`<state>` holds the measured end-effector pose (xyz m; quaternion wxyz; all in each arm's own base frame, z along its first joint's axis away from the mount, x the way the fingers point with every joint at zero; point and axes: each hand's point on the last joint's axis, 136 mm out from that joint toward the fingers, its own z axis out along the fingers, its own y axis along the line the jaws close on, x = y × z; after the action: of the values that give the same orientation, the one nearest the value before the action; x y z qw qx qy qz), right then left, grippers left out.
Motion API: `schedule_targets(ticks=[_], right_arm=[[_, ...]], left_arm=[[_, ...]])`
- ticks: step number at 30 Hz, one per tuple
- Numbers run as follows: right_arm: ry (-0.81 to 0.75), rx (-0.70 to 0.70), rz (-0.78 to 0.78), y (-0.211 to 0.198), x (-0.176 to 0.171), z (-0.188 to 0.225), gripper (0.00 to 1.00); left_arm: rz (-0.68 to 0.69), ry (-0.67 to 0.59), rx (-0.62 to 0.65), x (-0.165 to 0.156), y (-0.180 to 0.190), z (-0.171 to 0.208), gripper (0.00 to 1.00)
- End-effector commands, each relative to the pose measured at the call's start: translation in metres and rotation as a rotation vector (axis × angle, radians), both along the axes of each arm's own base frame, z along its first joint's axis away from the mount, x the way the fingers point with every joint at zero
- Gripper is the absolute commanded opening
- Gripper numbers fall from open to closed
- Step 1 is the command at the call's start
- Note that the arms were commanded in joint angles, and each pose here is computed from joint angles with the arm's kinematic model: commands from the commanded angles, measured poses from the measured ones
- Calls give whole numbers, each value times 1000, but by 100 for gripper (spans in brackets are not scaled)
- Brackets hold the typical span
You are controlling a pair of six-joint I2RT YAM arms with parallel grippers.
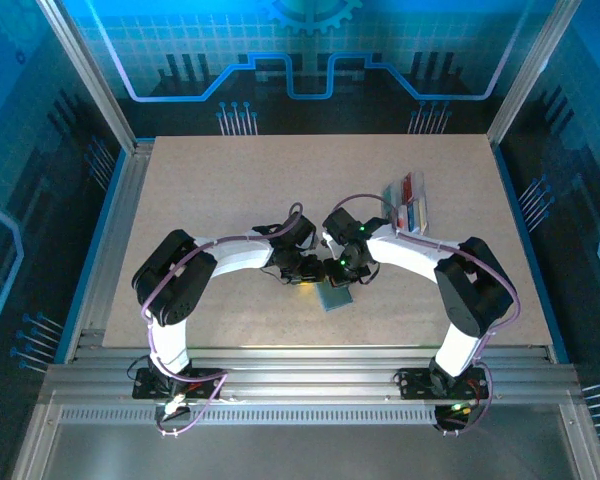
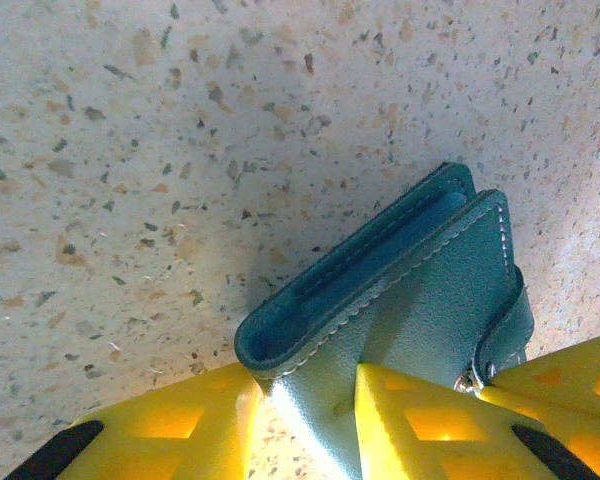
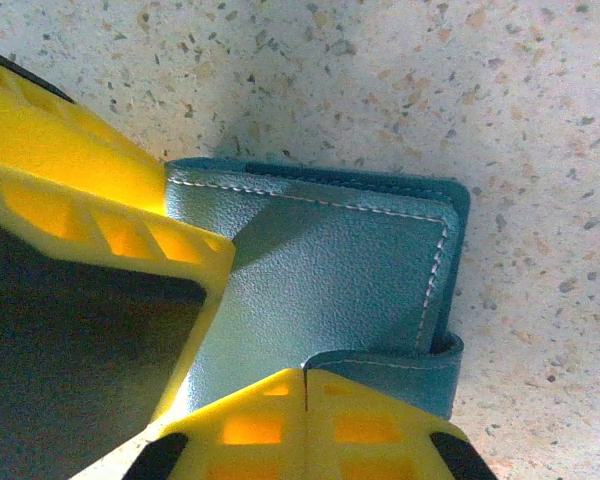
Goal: Put the credit cards into the card holder
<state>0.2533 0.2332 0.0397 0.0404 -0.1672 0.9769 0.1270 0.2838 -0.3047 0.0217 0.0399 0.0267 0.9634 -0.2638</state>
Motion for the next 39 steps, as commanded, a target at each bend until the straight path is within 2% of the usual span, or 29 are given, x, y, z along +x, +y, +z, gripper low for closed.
schedule_targets(ticks=[1,17,27,31,32,36,39], right_arm=[[60,-28,6,-7,-10,-16,0],[121,15,-10,2,-17,-32,0],[133,-31,-28,-10,-23,-42,0],[103,-7,-35,-6,-17,-38,0],[86,5,-35,-4,-14,-33,5],[-28,70,-39,7,6,3,40],[-115,145,-39,20,23,37,55]], left_arm=[[-7,54,35,-14,4,-21,32],[-4,55,32,-15,4,-22,32],[-3,58,30,-17,5,-24,32],[-2,62,-10,-14,0,-15,32],[2,61,-29,-12,-1,-10,32],[47,17,-115,7,6,25,34],[112,-54,-158,25,28,61,45]])
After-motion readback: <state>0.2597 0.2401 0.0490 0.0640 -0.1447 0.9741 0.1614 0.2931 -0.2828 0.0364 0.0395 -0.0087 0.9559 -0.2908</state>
